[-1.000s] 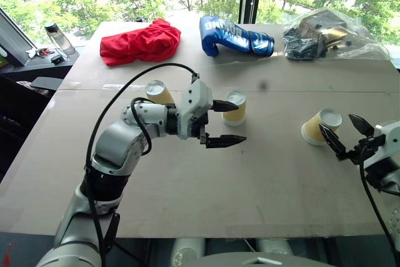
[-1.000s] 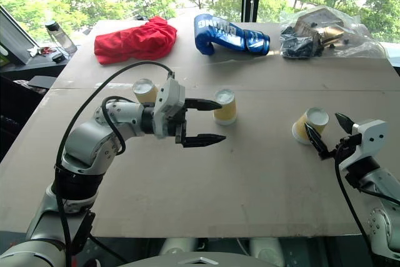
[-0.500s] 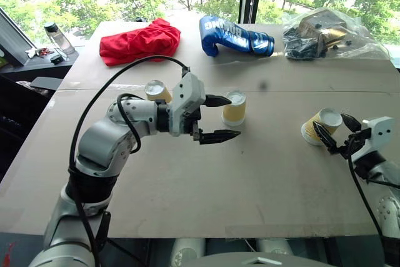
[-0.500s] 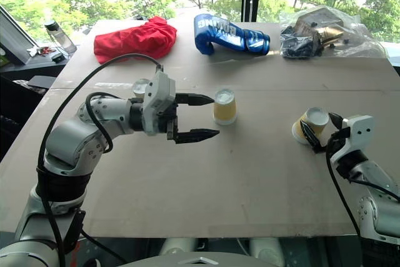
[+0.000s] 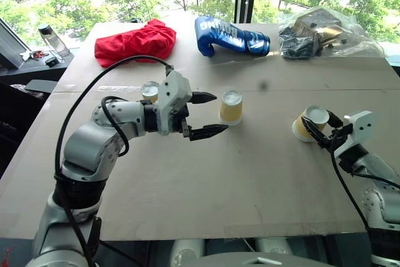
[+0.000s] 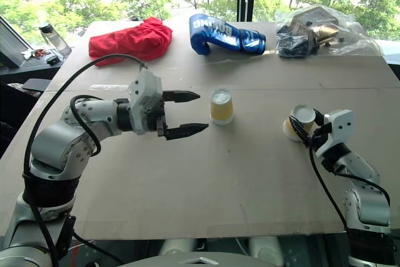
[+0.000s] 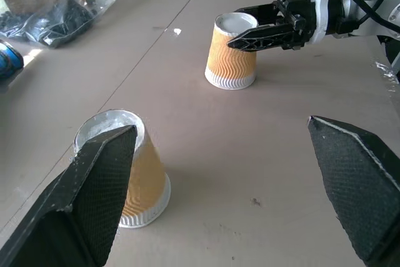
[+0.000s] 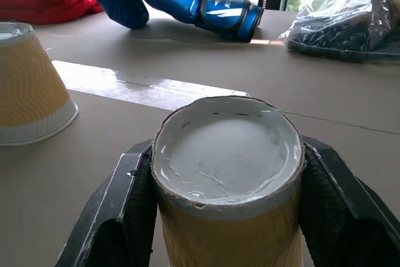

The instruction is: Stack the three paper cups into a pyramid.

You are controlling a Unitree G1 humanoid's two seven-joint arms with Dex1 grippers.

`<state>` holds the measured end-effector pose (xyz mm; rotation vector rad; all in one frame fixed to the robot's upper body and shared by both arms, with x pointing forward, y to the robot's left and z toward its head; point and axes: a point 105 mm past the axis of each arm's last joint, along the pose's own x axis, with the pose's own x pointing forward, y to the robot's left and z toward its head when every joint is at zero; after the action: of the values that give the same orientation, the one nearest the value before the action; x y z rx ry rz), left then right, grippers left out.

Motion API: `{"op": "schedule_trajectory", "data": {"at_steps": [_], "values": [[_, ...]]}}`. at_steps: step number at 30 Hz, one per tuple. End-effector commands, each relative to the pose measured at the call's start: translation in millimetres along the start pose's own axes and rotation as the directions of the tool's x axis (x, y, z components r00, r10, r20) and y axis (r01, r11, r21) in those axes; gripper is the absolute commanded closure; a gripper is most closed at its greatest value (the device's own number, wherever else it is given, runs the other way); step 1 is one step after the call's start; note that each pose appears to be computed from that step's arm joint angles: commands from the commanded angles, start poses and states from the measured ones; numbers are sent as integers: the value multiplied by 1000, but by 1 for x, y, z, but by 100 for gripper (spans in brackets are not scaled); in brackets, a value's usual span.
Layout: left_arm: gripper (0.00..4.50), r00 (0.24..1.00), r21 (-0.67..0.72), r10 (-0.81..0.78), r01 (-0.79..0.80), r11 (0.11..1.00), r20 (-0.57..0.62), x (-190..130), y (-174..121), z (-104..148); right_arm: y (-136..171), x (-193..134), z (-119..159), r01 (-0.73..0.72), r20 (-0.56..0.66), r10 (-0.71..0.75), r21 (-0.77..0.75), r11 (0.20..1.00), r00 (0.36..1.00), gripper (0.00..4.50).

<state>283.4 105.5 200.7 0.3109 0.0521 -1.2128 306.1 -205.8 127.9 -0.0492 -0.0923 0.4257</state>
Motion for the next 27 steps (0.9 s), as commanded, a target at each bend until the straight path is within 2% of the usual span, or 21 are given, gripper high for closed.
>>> {"op": "schedule_trajectory", "data": {"at_steps": [1,9,16,27], "values": [[0,999,28,34,-35,999,24,-9,-2,9,15,22,19,-53,81,55,-21,998,995,225],[0,990,6,139,-139,990,10,-25,5,4,43,59,27,-170,113,165,38,985,980,225],[0,987,-7,163,-163,987,5,-30,1,2,69,76,23,-308,72,303,55,950,950,225],[0,984,-11,176,-176,984,-7,-33,-1,-1,85,89,20,-351,62,347,57,935,936,225]]}}
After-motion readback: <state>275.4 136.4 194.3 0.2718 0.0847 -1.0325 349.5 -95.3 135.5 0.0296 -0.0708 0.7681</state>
